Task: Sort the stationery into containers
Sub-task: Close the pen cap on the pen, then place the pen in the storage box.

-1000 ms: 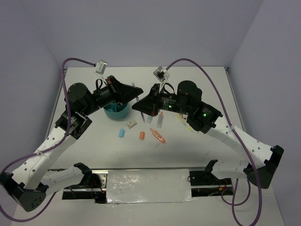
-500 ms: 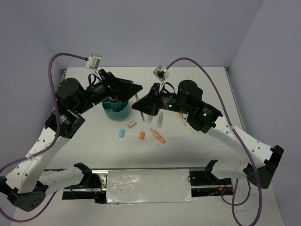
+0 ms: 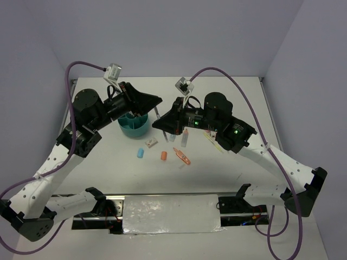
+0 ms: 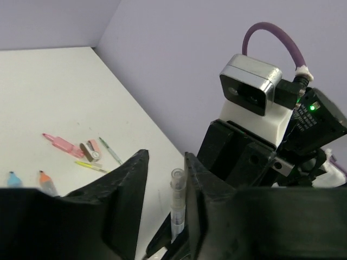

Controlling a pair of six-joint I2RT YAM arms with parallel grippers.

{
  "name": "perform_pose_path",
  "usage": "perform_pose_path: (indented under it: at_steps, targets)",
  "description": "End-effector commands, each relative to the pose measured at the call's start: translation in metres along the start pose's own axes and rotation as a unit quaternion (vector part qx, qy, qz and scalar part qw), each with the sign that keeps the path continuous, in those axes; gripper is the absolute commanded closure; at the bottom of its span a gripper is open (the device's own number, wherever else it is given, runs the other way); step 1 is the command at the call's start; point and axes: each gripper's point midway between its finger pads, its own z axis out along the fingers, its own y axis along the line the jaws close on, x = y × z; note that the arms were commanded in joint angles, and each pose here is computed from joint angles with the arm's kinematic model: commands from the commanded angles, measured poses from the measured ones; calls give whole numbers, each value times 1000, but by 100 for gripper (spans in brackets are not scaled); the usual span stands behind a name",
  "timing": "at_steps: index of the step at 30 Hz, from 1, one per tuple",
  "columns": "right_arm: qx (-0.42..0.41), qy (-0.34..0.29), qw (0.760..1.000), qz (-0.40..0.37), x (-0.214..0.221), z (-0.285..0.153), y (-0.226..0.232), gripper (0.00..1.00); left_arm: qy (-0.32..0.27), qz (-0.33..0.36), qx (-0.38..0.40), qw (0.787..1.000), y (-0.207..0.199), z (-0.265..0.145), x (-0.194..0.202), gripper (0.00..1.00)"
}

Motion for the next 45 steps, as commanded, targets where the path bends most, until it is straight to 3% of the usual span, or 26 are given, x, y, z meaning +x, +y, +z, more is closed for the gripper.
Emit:
perform_pose_path:
  at_steps: [1,5,6,7,21,25,27,32,33,36,38,39,42,45]
  targets:
    - [-23,-18,999,-26,-20,-8,17,100,-28,8,29,999,-13,-5,-10,62]
    - [-19,-19,999,-25,-21,-6,15,100,-23,-6,36,999,-13,-6,-4,85]
    - [-18,-23,999,-30,-26,-7,17,100,-15,-15,37,999,-12,-6,1,98]
    - [-16,-23,999,-32,-29,-6,17,100,-10,-20,39,999,-11,-6,5,100]
    - [-12,-80,991,-106,-140,10,24,100,80,-82,72,991,-32,-11,89,100]
    - [-16,-67,992,-103,-134,17,19,100,91,-75,71,991,-35,-15,93,100]
    - [-20,-44,993,-105,-114,21,11,100,83,-46,34,995,-26,-17,84,100]
    - [-15,8,992,-129,-42,8,-19,96,55,82,-61,993,-12,-18,24,100]
    - [-17,3,991,-129,-41,6,-21,86,63,91,-78,991,-3,-10,22,100]
    - [-31,5,994,-101,-40,1,-20,39,52,110,-91,988,0,-2,9,100]
    - [-20,-3,995,-101,-47,-2,-19,21,47,109,-98,988,4,2,9,100]
    - [-5,-4,995,-101,-48,-7,-21,1,23,111,-121,986,13,2,-1,100]
    - [83,-9,992,-90,-45,-26,-52,0,-9,121,-194,973,44,4,-15,100]
    - [146,-7,987,-63,-25,-47,-80,0,-51,164,-290,942,91,1,-34,100]
